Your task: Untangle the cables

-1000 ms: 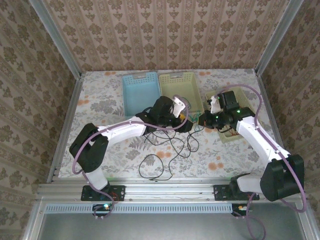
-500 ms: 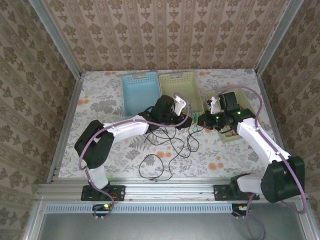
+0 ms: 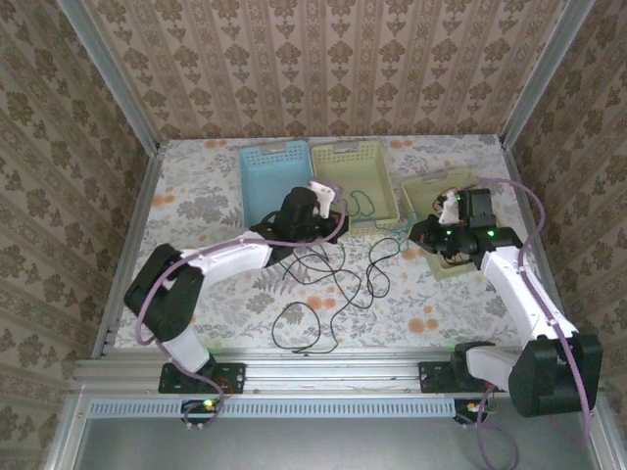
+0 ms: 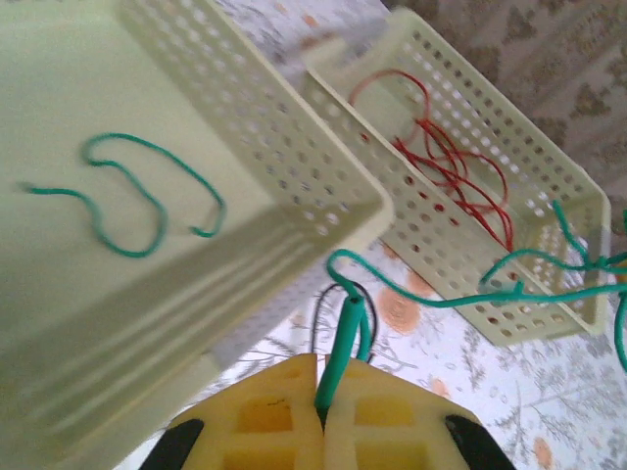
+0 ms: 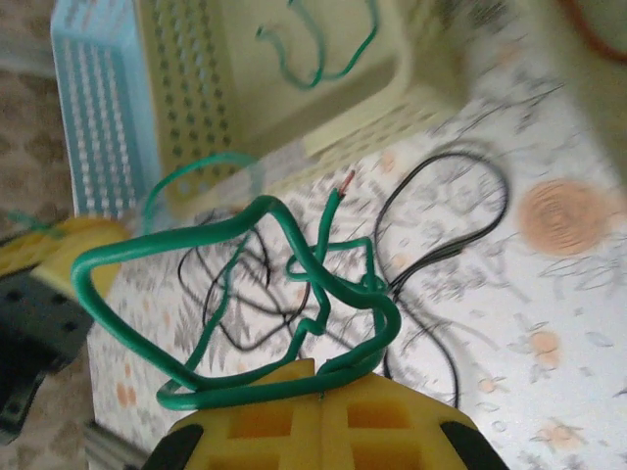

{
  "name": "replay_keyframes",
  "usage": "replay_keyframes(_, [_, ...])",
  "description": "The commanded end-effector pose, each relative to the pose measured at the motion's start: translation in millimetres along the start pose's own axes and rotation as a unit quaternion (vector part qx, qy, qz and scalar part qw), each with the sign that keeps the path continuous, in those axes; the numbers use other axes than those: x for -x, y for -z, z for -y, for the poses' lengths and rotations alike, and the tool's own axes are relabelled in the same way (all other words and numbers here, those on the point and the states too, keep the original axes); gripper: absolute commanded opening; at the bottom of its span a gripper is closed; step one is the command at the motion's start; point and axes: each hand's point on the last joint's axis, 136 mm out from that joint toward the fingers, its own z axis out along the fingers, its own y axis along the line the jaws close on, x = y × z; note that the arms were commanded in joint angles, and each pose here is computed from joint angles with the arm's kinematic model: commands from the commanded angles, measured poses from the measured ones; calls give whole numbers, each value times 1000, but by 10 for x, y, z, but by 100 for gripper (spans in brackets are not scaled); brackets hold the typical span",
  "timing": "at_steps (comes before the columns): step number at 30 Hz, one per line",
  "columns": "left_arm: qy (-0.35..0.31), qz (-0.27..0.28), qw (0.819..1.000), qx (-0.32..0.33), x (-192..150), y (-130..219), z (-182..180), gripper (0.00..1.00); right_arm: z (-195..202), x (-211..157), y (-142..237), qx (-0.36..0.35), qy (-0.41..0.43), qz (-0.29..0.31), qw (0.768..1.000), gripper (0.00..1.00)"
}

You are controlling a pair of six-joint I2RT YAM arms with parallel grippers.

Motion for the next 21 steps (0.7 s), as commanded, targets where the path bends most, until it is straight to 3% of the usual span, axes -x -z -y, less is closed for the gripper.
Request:
replay_keyframes(1, [14,66,997,39,325,291,-161,0,222,131,96,-28,-45,45,998,0])
replay_keyframes(10, [28,152,986,56,757,1043,-408,0,434,120,112,-45,-85,53,994,0])
replay_keyframes(21, [-37,205,978,29,1111,1825,-191,0,469,145,91,-60,-78,42,994,0])
